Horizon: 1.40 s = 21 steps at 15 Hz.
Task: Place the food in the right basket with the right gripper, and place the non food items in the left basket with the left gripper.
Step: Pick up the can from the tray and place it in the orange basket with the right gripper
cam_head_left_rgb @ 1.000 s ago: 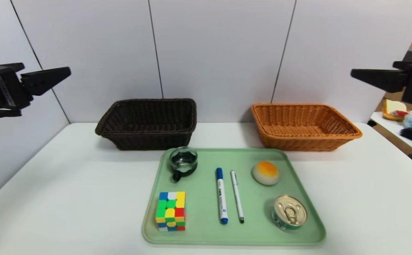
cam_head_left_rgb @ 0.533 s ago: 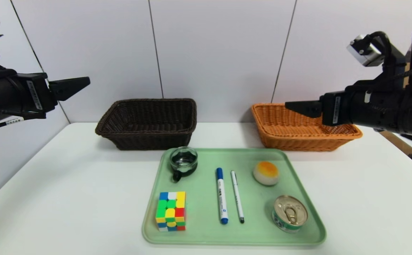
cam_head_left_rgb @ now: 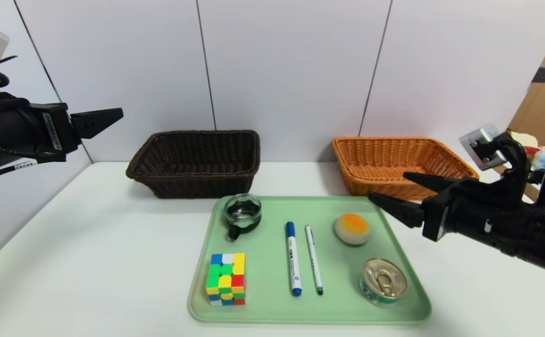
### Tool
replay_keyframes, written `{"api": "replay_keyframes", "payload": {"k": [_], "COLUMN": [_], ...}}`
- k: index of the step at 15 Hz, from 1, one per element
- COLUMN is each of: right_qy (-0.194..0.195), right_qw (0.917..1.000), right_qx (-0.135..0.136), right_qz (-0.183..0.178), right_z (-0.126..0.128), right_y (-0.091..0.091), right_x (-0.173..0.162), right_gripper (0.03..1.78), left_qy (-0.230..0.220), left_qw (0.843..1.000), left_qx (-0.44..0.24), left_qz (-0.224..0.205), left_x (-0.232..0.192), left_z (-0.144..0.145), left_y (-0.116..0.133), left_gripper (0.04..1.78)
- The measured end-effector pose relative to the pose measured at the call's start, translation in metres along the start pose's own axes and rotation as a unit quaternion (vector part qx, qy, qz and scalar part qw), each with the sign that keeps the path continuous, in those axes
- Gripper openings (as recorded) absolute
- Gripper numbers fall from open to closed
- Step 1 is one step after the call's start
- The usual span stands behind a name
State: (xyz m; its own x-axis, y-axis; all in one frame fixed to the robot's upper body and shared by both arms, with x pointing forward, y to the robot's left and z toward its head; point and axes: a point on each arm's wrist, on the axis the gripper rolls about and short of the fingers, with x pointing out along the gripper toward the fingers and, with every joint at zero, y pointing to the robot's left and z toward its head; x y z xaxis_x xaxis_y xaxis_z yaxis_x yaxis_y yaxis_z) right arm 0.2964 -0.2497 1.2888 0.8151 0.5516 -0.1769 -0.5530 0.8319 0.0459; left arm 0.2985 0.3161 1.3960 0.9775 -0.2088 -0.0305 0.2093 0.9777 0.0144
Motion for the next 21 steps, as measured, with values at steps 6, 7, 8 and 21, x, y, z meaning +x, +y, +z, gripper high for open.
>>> {"api": "replay_keyframes", "payload": {"k": [6,7,8,21], "right_qy": [0.069,0.079,0.088,0.162], "right_qw": [0.9972,0.9964,0.9957,0.9846], "right_qx": [0.013,0.016,0.017,-0.003], "right_qz": [0.026,0.025,0.026,0.067], "right_z": [-0.051,-0.057,-0.062,-0.090], "right_y": [0.011,0.012,0.012,0.022], "right_x": [-0.042,-0.046,-0.048,-0.038], "right_gripper": [1.70,1.70,1.70,1.70], "left_qy": [-0.002,-0.002,-0.005,0.016], "left_qw": [1.000,1.000,1.000,1.000], "left_qx": [-0.012,-0.012,-0.012,-0.016], "left_qz": [-0.001,-0.001,-0.001,0.000], "left_x": [0.004,0.004,0.005,0.006], "left_z": [-0.005,-0.007,-0.009,-0.029], "left_y": [0.000,0.000,0.000,0.000], "left_gripper": [1.69,1.69,1.69,1.69]}}
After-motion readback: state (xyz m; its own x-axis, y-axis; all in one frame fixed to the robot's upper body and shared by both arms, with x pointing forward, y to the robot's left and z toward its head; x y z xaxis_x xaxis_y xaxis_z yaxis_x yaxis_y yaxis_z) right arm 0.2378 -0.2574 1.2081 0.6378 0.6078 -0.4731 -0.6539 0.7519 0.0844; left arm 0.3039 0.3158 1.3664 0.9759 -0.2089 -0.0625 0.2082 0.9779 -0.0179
